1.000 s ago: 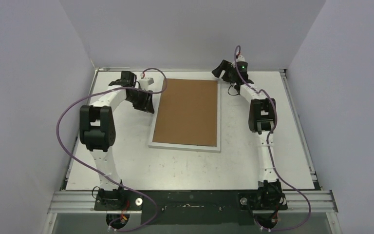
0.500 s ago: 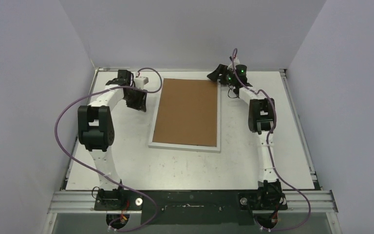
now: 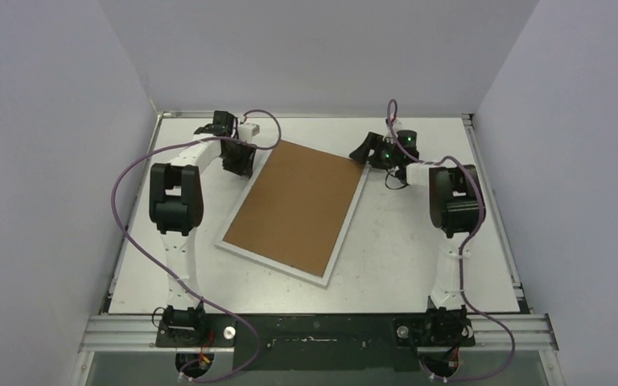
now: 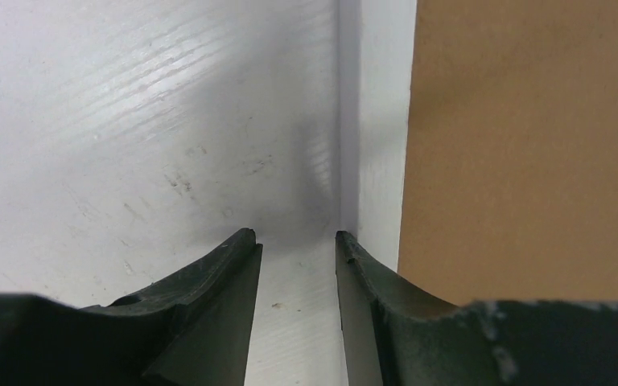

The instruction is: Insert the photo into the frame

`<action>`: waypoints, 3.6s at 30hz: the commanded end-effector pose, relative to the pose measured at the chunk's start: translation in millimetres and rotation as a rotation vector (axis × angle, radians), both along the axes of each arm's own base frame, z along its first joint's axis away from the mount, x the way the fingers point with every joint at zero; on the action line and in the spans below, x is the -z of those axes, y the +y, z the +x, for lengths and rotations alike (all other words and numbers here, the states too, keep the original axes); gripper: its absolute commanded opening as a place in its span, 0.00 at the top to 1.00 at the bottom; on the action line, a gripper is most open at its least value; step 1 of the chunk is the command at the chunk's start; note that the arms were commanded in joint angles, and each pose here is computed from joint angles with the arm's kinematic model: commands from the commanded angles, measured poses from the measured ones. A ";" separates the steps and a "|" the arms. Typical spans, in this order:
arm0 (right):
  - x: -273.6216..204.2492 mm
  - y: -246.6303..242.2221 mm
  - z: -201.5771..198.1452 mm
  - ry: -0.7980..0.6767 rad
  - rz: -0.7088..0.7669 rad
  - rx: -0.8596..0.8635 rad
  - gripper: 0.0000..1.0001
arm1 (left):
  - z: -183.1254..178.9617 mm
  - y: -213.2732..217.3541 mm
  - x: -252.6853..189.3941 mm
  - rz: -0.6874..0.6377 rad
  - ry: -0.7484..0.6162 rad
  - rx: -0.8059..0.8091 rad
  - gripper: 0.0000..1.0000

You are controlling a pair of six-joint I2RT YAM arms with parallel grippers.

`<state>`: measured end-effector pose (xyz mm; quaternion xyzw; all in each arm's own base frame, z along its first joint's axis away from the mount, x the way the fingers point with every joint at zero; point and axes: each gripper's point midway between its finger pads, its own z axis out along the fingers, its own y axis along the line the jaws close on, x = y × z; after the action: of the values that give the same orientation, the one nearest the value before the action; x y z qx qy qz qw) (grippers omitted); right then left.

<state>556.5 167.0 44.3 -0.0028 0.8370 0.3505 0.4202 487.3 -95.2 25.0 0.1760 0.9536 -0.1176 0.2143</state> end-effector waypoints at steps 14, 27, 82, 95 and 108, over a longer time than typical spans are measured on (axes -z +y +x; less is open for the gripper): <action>-15.3 -61.2 -196.9 0.219 -0.143 0.339 0.31 | -30.5 -133.0 -24.0 -0.178 0.014 0.339 0.62; -29.5 -74.3 -166.2 0.187 -0.182 0.359 0.23 | -51.3 22.4 -122.5 -0.030 -0.041 0.299 0.60; -14.1 -26.2 -222.6 0.381 0.044 0.239 0.26 | -9.6 -8.5 -28.8 0.093 -0.211 0.158 0.61; -57.3 -37.9 -227.4 0.254 -0.119 0.140 0.18 | -11.6 32.9 -98.8 -0.098 -0.197 0.049 0.60; -120.2 60.3 -268.9 -0.332 -0.700 -0.255 0.19 | -58.5 54.7 -121.4 -0.121 -0.158 0.055 0.60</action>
<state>289.7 219.5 149.5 -0.1918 0.8602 0.1835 0.4354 434.3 -39.0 121.4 0.1944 0.9308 -0.1471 0.2723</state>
